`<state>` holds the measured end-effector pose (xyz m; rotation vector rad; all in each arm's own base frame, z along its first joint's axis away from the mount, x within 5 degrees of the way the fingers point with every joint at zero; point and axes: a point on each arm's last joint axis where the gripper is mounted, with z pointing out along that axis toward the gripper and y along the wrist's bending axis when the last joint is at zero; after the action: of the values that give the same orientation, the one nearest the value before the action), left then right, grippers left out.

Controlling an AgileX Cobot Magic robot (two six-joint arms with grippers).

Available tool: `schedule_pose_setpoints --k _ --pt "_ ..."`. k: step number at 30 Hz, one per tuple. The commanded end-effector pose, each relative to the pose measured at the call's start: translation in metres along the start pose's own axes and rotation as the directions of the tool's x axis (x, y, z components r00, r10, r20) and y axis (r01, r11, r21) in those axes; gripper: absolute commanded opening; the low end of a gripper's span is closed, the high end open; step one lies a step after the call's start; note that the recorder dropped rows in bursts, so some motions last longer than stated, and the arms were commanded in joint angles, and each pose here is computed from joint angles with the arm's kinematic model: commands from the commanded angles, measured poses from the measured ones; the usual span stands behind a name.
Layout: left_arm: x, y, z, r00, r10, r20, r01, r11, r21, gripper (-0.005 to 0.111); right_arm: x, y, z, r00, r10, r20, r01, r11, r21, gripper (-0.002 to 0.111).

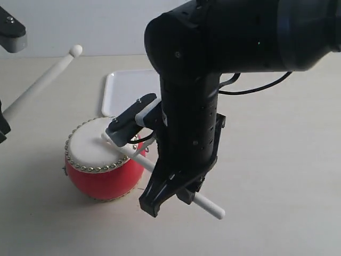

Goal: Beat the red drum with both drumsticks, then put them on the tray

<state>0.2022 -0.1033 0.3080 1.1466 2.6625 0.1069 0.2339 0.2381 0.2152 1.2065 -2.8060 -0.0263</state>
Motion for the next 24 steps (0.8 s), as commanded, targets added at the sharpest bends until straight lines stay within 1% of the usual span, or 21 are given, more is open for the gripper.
schedule_pose_setpoints --k 1,6,8,10,13,15,17,19,21,24 --pt "0.005 -0.004 0.016 0.998 0.019 -0.063 -0.017 0.999 0.027 0.000 0.005 0.002 -0.022 0.997 -0.006 0.073 0.006 1.000 0.004 0.000" --pt "0.017 -0.013 0.061 0.970 0.045 -0.241 -0.021 0.995 0.100 0.000 0.020 0.002 -0.081 0.964 -0.005 0.267 -0.005 0.999 0.037 0.000" --pt "0.021 -0.018 0.074 0.956 0.056 -0.289 -0.015 0.990 0.141 0.000 0.028 0.001 -0.102 0.943 -0.005 0.334 -0.018 0.998 0.067 0.000" --pt "0.023 -0.022 0.083 0.945 0.067 -0.320 -0.008 0.983 0.183 0.000 0.033 -0.001 -0.116 0.925 0.002 0.380 -0.038 0.996 0.087 0.000" --pt "0.022 -0.024 0.088 0.940 0.066 -0.336 0.002 0.980 0.200 0.000 0.039 -0.003 -0.125 0.913 0.016 0.409 -0.064 0.992 0.105 0.000" --pt "0.019 -0.022 0.085 0.945 0.061 -0.322 0.000 0.982 0.187 0.000 0.039 -0.003 -0.126 0.912 0.012 0.410 -0.065 0.991 0.115 0.000" --pt "0.013 -0.018 0.075 0.958 0.047 -0.282 -0.002 0.987 0.158 0.000 0.039 -0.005 -0.126 0.912 0.008 0.410 -0.066 0.990 0.127 0.000" --pt "0.005 -0.012 0.058 0.976 0.021 -0.217 0.005 0.993 0.118 0.000 0.039 -0.007 -0.126 0.913 -0.004 0.409 -0.066 0.985 0.157 0.000" --pt "-0.003 -0.006 0.036 0.992 0.006 -0.129 0.004 0.997 0.078 0.000 0.040 -0.013 -0.127 0.913 -0.023 0.407 -0.074 0.973 0.221 0.000" --pt "-0.016 0.003 0.004 1.000 -0.006 -0.002 0.006 1.000 0.026 0.000 0.040 -0.020 -0.130 0.911 -0.024 0.411 -0.109 0.948 0.298 0.000"
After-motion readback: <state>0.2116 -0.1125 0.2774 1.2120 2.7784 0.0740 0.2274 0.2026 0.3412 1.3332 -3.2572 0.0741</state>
